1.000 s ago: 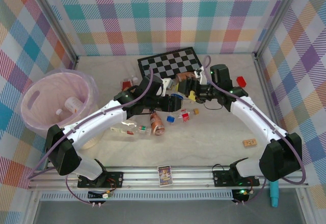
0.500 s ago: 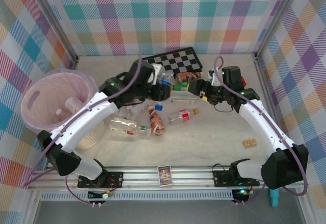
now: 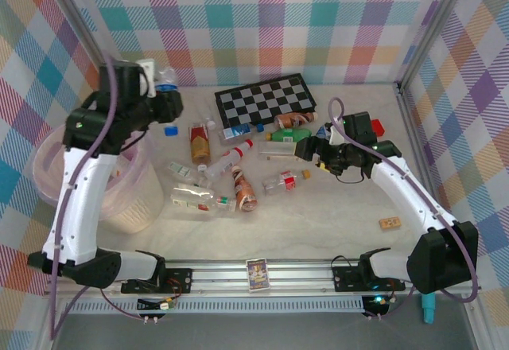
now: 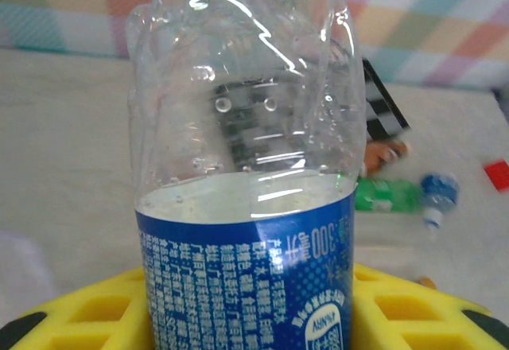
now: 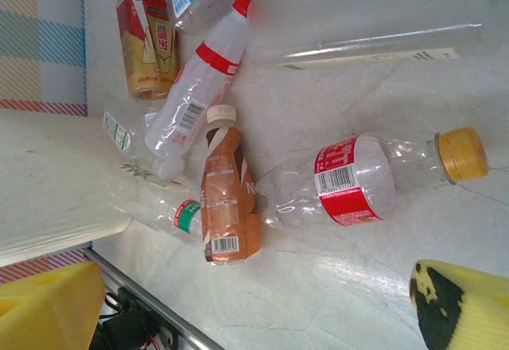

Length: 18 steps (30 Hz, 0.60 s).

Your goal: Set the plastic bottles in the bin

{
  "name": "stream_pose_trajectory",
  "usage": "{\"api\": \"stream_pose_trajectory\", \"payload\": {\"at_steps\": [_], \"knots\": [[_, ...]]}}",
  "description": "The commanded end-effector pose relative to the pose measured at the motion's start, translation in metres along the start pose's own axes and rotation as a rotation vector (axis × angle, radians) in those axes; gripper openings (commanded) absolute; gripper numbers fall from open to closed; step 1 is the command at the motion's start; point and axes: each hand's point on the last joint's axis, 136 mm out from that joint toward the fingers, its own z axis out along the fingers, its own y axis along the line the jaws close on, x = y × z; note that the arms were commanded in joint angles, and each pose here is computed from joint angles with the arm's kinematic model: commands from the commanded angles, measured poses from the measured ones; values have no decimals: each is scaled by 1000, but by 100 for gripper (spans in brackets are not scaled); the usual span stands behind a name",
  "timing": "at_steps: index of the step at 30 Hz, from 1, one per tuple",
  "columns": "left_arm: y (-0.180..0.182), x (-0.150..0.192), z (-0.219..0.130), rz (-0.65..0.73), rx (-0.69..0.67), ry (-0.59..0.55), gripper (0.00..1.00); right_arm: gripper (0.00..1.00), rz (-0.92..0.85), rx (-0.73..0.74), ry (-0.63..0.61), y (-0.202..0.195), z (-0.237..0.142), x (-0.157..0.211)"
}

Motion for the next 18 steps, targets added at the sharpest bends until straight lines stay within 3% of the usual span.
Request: {"api": "stream_pose_trajectory", "payload": {"at_steps": [1, 5, 14, 18], "knots": [[39, 0, -31, -10, -116, -11, 32, 98, -10, -10, 30, -1, 3, 6], [79, 11, -36, -82, -215, -17, 24, 98, -17, 7, 31, -4, 2, 7], [160, 53, -33, -298, -336, -7, 19, 98, -20, 18, 55, -6, 6, 6], [190, 76, -22, -347, -394, 55, 18, 98, -16, 26, 59, -11, 8, 9]]}}
